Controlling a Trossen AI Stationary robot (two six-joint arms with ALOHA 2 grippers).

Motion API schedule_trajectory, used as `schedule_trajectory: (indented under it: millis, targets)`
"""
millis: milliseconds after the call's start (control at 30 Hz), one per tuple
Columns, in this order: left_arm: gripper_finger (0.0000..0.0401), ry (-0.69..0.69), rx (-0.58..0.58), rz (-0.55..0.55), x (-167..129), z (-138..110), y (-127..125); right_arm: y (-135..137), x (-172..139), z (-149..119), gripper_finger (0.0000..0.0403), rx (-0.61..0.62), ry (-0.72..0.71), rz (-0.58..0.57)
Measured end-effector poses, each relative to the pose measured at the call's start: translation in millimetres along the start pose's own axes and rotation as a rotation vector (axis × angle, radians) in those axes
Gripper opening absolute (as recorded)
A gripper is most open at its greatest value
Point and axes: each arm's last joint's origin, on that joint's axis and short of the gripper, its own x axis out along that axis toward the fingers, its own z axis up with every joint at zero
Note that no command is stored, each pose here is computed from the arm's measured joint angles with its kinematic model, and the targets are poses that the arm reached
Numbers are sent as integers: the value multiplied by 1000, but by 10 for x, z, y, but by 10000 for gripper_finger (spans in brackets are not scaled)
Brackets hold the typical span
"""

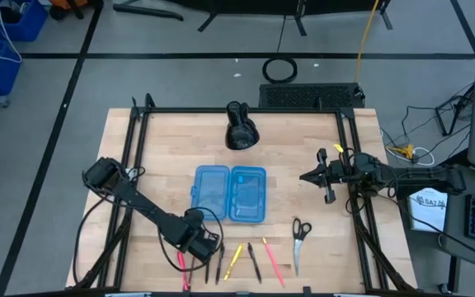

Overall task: Pick & place school supplies into a supply box
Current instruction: Put the brown pencil into the blue supply box

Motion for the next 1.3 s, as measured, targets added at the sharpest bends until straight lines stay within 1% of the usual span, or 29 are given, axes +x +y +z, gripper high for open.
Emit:
schedule_trajectory:
  millis: [167,333,400,500,667,767,900,1033,1100,1167,1300]
  targets:
    - [23,-2,26,6,-131,21,-43,0,0,-1,0,0,0,0]
    - [17,-9,26,-20,-426,124,-132,0,0,0,0,16,0,0]
    - [20,-22,31,-38,-558,228,-182,0,0,0,0,16,0,0]
    - [24,-32,56,-93,-733,419,-301,0,0,0,0,18,0,0]
    - [16,-65,128,-182,-881,857,-481,0,0,0,0,16,0,0]
    - [19,-94,158,-199,-857,1156,-520,0,0,1,0,15,0,0]
    - [20,-122,155,-209,-781,1552,-550,0,0,1,0,15,0,0]
    - [16,-175,142,-294,-688,1881,-650,0,0,1,0,14,0,0]
    - [21,-199,128,-332,-673,2012,-677,0,0,1,0,15,0,0]
    - [25,-205,107,-347,-586,2137,-713,0,0,0,0,12,0,0]
    - [28,-161,83,-307,-329,2286,-738,0,1,-1,0,6,1,0]
